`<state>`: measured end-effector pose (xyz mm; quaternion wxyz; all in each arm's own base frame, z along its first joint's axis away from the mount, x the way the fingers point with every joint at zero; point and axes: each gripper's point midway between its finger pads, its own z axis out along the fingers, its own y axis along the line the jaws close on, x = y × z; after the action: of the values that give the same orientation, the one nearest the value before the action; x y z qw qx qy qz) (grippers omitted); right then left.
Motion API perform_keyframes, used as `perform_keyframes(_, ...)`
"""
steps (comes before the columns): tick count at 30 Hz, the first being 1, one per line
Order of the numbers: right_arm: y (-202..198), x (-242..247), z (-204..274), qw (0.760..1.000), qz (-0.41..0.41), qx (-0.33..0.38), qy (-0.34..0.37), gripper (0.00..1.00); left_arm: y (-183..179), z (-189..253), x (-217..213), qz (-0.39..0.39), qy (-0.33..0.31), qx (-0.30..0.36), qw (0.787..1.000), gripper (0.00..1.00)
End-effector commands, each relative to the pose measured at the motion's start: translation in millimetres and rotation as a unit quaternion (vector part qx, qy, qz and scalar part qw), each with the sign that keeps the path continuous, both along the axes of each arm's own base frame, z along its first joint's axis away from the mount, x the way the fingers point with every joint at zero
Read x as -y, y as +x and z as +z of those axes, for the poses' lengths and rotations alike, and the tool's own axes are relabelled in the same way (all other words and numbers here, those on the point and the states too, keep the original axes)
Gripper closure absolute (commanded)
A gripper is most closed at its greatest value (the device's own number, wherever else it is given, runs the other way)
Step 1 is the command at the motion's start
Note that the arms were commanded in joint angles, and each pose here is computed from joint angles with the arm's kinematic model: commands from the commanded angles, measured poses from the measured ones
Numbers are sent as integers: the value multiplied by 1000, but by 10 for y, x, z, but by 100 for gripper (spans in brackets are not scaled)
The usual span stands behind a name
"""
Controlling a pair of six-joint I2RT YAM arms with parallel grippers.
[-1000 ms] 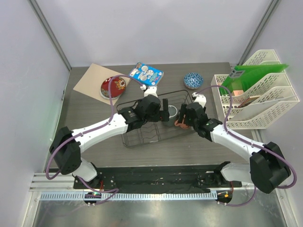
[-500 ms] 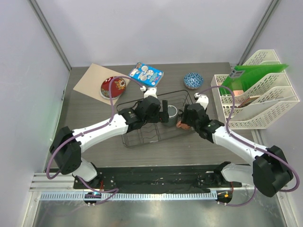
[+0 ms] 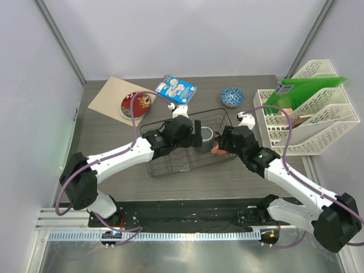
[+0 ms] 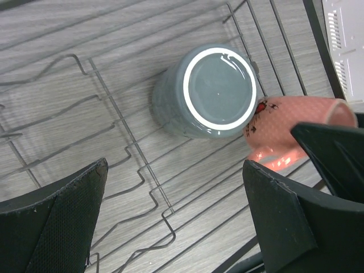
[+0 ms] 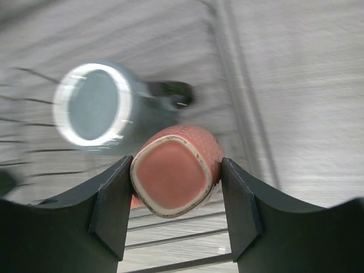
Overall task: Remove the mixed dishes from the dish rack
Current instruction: Pick up the cup from the dish rack, then place the cup at the center of the board.
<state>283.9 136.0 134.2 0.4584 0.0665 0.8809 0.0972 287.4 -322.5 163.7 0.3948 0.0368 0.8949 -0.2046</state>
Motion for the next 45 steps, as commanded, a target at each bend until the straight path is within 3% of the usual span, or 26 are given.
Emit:
perform_keyframes(1,124,-416,782,983,61,114,127,99,123,463,-118,25,-26,64,997,0)
perform_keyframes(6,137,-536,1115,968,77,155,184,99,137,793,-293,43,-78,102,991,0)
perform_keyframes(11,105,-592,1440,962,77,149,216,99,71,1100,-504,58,-137,136,979,0)
perform_keyframes(19,-18,-645,1937,935,100,194,279,99,-40,1312,-525,37,-178,153,971,0)
perform_keyframes(21,-78,-702,2080,914,119,218,320,99,-96,1477,-497,17,-220,170,960,0)
perform_keyframes(24,-127,-801,2122,888,152,225,371,99,-299,1677,-439,-31,-313,202,928,0)
perform_keyframes(25,-123,-809,2125,879,149,216,399,99,-351,1532,-440,-37,-325,195,925,0)
perform_keyframes(26,-98,-780,2141,867,149,224,420,99,-422,1695,-429,-56,-362,221,904,0)
perform_keyframes(31,-97,-820,2155,805,185,201,527,99,-608,1790,-494,-92,-424,237,869,0)
perform_keyframes(32,-134,-797,2230,780,193,208,558,99,-649,1839,-518,-101,-442,244,857,0)
perform_keyframes(33,-121,-789,2229,770,195,205,573,99,-670,1862,-525,-107,-448,247,853,0)
perform_keyframes(34,-82,-838,2138,765,199,188,583,99,-684,1888,-531,-111,-452,251,849,0)
perform_keyframes(35,-146,-830,2252,733,214,193,616,99,-687,1911,-527,-115,-449,257,848,0)
perform_keyframes(37,-82,-895,2158,716,221,171,640,99,-701,1896,-500,-126,-441,259,850,0)
perform_keyframes(38,-159,-868,2302,684,238,179,666,99,-699,1896,-490,-129,-438,261,851,0)
perform_keyframes(43,-163,-980,2288,657,257,157,691,99,-681,1900,-409,-159,-397,287,857,0)
perform_keyframes(45,-183,-1026,2320,654,265,157,691,99,-595,1828,-413,-148,-369,291,870,0)
